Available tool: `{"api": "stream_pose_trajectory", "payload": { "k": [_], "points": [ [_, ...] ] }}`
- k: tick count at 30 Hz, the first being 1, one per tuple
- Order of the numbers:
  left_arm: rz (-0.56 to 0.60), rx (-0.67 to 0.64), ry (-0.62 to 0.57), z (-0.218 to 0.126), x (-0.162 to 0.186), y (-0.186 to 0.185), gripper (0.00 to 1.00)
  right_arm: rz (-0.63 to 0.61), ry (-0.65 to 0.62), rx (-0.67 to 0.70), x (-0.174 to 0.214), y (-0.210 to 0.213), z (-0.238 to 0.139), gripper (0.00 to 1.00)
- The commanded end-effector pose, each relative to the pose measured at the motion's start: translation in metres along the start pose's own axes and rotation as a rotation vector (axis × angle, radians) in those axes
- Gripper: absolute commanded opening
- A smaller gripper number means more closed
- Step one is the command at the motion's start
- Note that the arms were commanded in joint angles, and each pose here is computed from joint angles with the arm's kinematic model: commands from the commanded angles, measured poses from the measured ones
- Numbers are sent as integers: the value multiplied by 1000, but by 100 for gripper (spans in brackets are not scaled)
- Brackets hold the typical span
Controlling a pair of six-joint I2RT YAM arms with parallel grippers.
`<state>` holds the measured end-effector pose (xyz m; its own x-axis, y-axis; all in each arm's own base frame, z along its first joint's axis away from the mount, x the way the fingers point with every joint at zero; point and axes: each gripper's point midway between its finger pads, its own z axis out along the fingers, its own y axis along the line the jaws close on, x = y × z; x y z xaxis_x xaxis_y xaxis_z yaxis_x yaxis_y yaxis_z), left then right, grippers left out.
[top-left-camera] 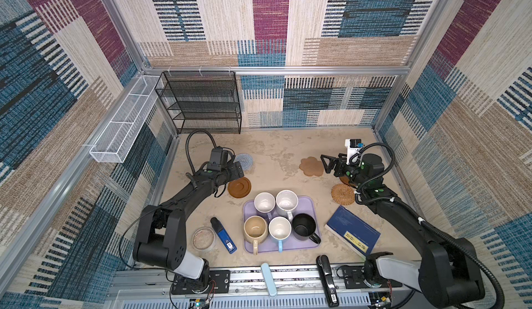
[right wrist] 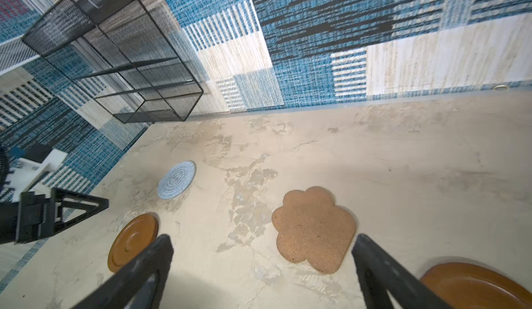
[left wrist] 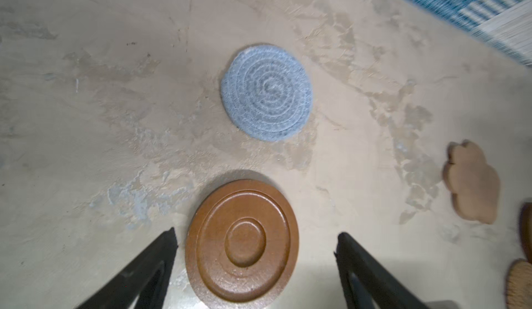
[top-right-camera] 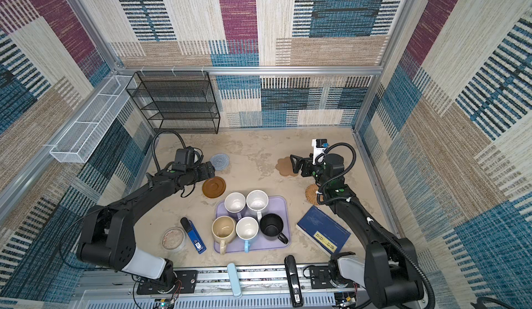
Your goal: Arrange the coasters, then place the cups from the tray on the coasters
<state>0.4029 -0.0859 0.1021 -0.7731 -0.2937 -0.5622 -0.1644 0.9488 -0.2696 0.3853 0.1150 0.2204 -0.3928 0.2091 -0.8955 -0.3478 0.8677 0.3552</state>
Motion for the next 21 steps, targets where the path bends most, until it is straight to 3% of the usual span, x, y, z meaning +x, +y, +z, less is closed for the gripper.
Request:
{"api": "stream_pose_trajectory", "payload": {
  "k": [1,10,18,21],
  "points": [
    [42,-88,43,8,11,12,84,-9,13,-30,2,5,5,100],
    [91,-192,208,33,55,27,70,-1,37,-48,9,6,11,100],
    [122,-293,243,46,58,38,57,7,60,-73,14,11,16,100],
    [118,-318,256,52,58,41,52,-37,151,-269,28,46,20,99]
  ]
}}
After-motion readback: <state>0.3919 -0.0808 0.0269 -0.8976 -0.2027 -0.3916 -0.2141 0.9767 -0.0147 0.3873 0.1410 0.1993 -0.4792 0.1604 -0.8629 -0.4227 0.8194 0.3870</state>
